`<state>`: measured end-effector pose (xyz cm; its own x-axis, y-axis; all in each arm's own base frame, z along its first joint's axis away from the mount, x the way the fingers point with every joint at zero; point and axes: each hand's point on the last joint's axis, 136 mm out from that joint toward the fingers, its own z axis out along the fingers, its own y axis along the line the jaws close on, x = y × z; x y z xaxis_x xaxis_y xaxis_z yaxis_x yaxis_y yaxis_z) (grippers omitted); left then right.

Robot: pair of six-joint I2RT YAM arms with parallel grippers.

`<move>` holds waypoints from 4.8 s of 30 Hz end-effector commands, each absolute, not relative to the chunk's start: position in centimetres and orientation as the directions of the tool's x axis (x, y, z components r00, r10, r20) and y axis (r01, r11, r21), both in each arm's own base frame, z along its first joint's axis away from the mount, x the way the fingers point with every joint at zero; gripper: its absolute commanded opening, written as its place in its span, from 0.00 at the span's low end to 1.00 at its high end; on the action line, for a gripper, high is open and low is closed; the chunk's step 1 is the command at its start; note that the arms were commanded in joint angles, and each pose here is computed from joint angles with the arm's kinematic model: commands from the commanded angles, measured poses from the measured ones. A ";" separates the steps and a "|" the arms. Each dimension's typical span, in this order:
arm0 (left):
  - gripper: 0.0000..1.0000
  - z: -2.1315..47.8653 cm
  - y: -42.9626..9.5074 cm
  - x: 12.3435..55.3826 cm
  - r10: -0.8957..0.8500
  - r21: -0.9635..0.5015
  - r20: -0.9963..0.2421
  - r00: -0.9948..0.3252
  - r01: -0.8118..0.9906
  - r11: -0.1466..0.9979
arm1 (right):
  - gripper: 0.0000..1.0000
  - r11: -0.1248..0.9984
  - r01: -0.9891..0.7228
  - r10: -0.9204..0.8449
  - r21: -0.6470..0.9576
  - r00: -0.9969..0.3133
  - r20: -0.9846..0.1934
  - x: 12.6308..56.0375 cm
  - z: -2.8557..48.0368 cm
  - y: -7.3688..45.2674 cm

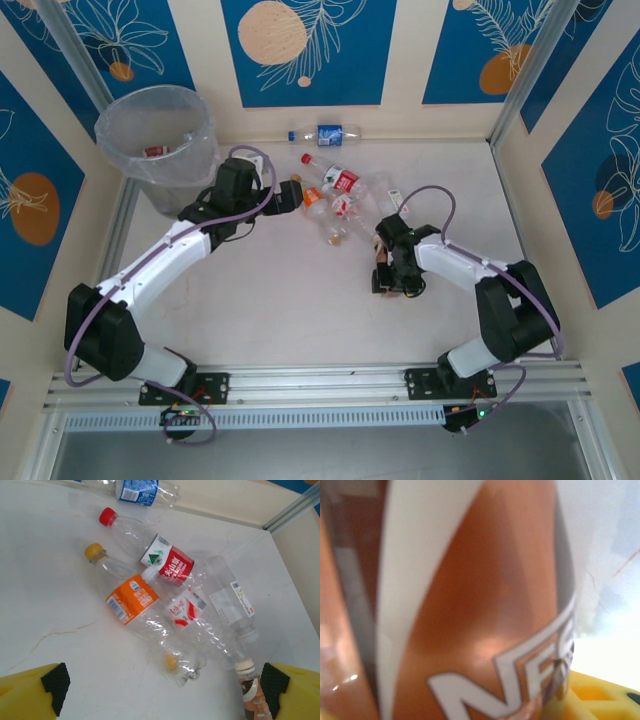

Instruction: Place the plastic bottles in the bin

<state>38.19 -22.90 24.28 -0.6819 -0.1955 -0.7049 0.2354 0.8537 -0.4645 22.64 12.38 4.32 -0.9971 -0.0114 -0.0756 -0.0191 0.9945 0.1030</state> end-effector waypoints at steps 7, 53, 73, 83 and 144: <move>0.99 25.9 -27.7 37.2 -0.171 -0.602 -0.674 -0.719 0.401 0.690 | 0.54 0.906 -0.263 -0.097 0.332 -0.893 -0.440 25.0 11.5 18.0; 0.42 26.5 -35.8 34.1 -0.063 -0.687 -0.663 -0.746 0.572 0.449 | 0.57 0.684 -0.552 -0.158 0.477 -0.750 -0.642 24.5 16.7 26.4; 0.36 30.0 -30.6 37.4 -0.105 -0.582 -0.733 -0.672 0.540 0.608 | 0.99 0.808 -0.433 0.066 0.399 -0.607 -0.792 27.4 20.7 20.5; 0.39 34.1 -23.9 40.8 -0.179 -0.499 -0.788 -0.589 0.441 0.746 | 1.00 0.873 -0.214 0.223 0.438 -0.624 -0.749 29.1 18.7 16.3; 0.80 44.8 0.9 53.0 -0.393 -0.443 -0.865 -0.311 0.108 0.890 | 1.00 0.887 -0.093 0.208 0.453 -0.794 -0.571 50.8 15.9 16.2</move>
<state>55.34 3.76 41.55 -0.3147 -0.3985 -0.8615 -0.0281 0.9111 -0.4112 48.46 16.28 16.70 -0.7732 0.2546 -0.5808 -0.0496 0.8887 0.4557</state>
